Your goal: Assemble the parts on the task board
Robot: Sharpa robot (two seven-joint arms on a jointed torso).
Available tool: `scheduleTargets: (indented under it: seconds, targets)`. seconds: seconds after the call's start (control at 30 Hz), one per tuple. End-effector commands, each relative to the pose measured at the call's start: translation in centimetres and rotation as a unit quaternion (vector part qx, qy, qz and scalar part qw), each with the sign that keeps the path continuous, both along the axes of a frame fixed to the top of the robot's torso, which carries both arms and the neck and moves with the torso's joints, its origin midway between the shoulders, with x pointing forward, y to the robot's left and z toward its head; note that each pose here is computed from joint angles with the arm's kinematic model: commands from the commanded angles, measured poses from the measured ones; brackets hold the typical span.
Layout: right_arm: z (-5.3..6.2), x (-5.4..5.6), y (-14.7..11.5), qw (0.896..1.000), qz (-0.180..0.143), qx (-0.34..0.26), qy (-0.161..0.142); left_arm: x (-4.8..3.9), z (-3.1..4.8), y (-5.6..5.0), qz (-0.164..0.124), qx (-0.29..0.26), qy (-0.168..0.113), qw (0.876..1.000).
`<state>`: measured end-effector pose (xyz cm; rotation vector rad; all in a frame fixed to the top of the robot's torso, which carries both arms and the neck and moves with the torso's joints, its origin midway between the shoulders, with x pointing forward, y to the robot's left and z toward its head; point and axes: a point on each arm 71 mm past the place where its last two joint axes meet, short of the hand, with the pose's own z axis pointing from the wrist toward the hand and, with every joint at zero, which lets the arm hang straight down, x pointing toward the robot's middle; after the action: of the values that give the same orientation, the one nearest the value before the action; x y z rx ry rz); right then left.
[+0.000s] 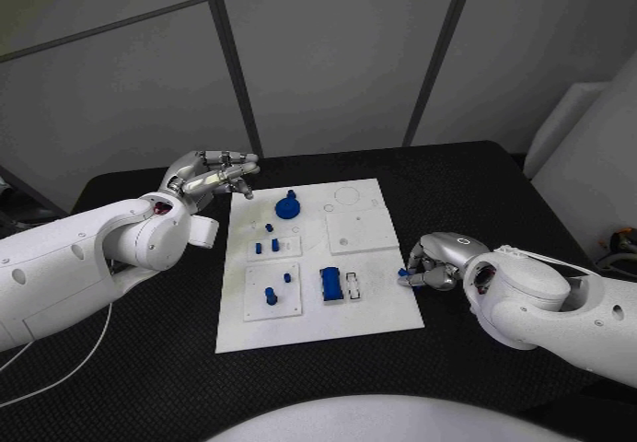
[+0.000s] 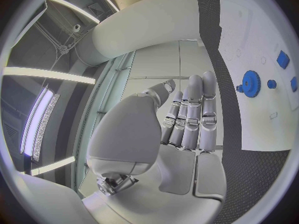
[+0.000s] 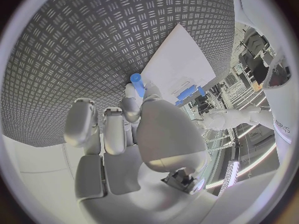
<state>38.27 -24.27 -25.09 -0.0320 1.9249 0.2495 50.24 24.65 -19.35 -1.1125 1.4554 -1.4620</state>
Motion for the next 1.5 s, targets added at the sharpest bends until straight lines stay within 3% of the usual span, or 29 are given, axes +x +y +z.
scheduleTargets:
  seconds: [0.03,0.6,0.83,1.27,1.5]
  targets:
    - [-0.2,-0.1,-0.1,1.000,0.001,-0.021,0.004,-0.03,0.15,-0.1,-0.006,-0.004,-0.002,1.000]
    - [1.3,-0.8,-0.9,0.999,-0.018,0.001,-0.045,0.00,0.07,-0.1,-0.007,-0.003,0.000,1.000]
    - [2.5,-1.7,0.8,0.997,0.007,0.028,-0.067,0.02,0.03,-0.2,-0.007,-0.003,0.001,1.000]
    - [1.1,-0.8,6.0,0.995,0.035,0.093,-0.006,0.04,-0.01,-0.7,-0.013,-0.006,0.003,1.000]
    - [0.4,-0.3,7.4,0.994,0.038,0.105,0.019,0.03,-0.01,-0.9,-0.016,-0.006,0.003,1.000]
